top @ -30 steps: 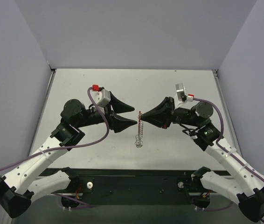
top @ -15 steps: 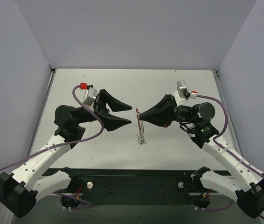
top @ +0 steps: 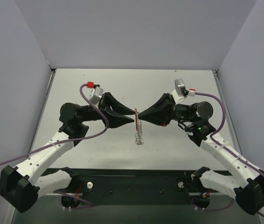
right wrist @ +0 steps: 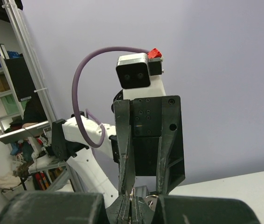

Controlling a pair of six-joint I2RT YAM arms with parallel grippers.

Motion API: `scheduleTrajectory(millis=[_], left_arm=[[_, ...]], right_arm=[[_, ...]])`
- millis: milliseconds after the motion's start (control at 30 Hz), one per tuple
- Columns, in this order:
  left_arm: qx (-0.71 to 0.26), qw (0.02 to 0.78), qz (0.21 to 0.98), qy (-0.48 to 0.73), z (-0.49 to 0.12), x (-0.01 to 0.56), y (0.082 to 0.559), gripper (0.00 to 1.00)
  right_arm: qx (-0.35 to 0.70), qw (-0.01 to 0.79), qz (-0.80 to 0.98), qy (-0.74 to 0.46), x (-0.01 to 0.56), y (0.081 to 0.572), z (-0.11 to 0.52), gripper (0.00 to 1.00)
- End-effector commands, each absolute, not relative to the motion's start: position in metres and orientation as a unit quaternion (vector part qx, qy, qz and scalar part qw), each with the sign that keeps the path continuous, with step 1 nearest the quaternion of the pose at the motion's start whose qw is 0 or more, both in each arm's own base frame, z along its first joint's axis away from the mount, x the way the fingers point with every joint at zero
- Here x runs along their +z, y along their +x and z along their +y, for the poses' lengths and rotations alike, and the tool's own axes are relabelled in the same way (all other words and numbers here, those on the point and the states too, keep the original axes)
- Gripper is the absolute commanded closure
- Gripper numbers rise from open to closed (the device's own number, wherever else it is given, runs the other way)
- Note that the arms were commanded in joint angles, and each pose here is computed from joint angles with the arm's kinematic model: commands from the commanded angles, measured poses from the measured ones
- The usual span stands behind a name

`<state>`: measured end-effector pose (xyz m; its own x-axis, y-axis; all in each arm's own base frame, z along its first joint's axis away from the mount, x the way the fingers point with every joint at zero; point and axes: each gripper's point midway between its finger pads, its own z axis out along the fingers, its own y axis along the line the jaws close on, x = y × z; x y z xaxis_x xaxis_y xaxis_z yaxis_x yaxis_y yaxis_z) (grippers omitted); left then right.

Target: Put the keys on the keyring

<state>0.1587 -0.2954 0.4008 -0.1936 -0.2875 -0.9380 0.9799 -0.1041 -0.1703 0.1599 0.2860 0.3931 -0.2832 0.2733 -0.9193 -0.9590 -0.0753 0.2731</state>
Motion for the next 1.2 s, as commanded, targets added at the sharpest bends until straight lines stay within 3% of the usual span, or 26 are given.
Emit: scheduleTrajectory(millis=[0,367,633,700,967,1167], left_arm=[[-0.631,0.519,0.409,0.407,-0.293,0.426,0.149,0.54],[-0.63,0.514,0.406,0.417,-0.299,0.428,0.146,0.5],[-0.615,0.511,0.433,0.417,-0.311,0.419,0.154,0.65],[-0.613,0.511,0.438,0.414,-0.312,0.419,0.157,0.73],[-0.599,0.512,0.46,0.409,-0.318,0.414,0.166,0.81],[-0.581,0.51,0.481,0.414,-0.325,0.405,0.17,0.75]], right_arm=[[0.633,0.526,0.413,-0.39,0.423,0.149,0.28,1.0],[0.635,0.522,0.421,-0.384,0.419,0.153,0.283,1.0],[0.635,0.521,0.419,-0.386,0.419,0.153,0.283,1.0],[0.635,0.521,0.419,-0.387,0.42,0.152,0.283,1.0],[0.637,0.519,0.414,-0.393,0.422,0.148,0.283,1.0],[0.637,0.519,0.412,-0.395,0.424,0.147,0.282,1.0]])
